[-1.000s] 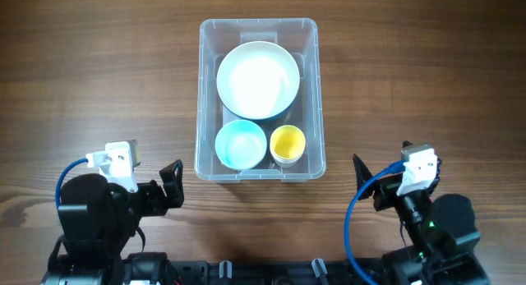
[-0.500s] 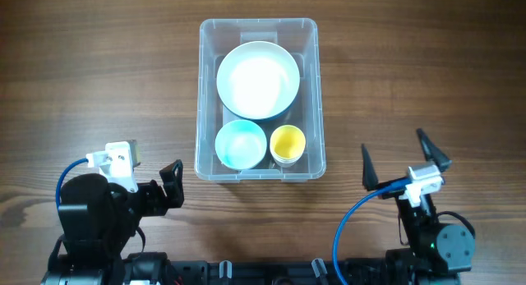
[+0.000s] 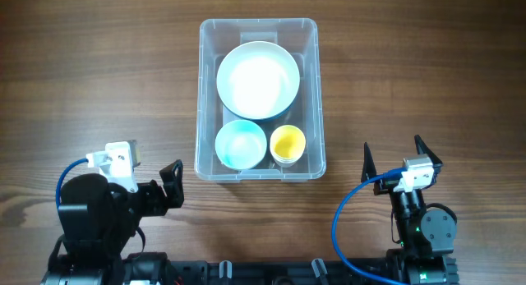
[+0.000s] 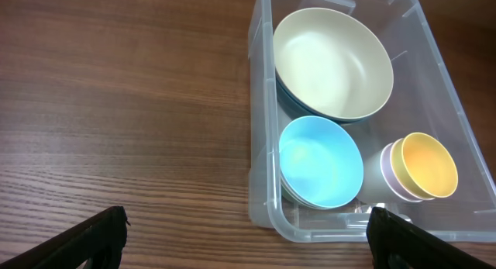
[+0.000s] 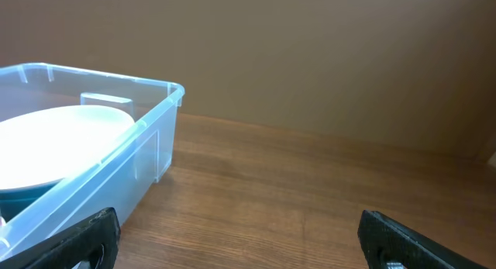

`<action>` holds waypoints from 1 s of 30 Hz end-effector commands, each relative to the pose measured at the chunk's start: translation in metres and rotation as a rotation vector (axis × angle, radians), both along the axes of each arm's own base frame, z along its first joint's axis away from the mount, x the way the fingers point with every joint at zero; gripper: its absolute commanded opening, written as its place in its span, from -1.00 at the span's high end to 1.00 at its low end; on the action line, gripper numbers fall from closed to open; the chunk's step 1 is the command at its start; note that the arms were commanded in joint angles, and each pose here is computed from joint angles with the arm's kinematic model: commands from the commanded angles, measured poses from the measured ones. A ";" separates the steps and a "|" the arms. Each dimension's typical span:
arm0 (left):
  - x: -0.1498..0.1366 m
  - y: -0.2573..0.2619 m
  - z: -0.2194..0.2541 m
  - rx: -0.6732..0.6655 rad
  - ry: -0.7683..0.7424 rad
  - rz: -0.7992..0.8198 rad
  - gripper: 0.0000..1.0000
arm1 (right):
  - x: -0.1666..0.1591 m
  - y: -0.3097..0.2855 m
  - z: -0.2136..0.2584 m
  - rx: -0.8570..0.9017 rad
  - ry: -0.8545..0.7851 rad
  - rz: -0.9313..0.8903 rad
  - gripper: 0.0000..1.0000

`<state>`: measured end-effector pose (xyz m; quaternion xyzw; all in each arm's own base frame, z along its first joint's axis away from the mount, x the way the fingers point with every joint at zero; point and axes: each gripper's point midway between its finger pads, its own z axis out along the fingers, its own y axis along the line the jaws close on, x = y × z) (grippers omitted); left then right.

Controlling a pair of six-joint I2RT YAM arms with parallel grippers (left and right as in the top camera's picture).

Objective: Pack container

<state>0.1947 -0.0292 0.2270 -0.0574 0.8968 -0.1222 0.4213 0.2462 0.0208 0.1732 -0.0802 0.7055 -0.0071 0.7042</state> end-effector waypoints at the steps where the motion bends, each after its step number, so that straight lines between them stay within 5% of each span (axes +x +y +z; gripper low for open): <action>1: 0.001 0.000 -0.002 -0.013 0.008 0.005 -1.00 | -0.001 0.007 0.004 0.108 -0.003 0.040 -0.99; 23: 0.001 0.000 -0.002 -0.013 0.008 0.005 -1.00 | 0.000 -0.002 0.002 0.150 0.004 -0.009 -0.99; 30: -0.007 0.011 -0.035 0.046 0.005 0.046 -1.00 | 0.000 -0.002 0.002 0.150 0.004 -0.009 -0.99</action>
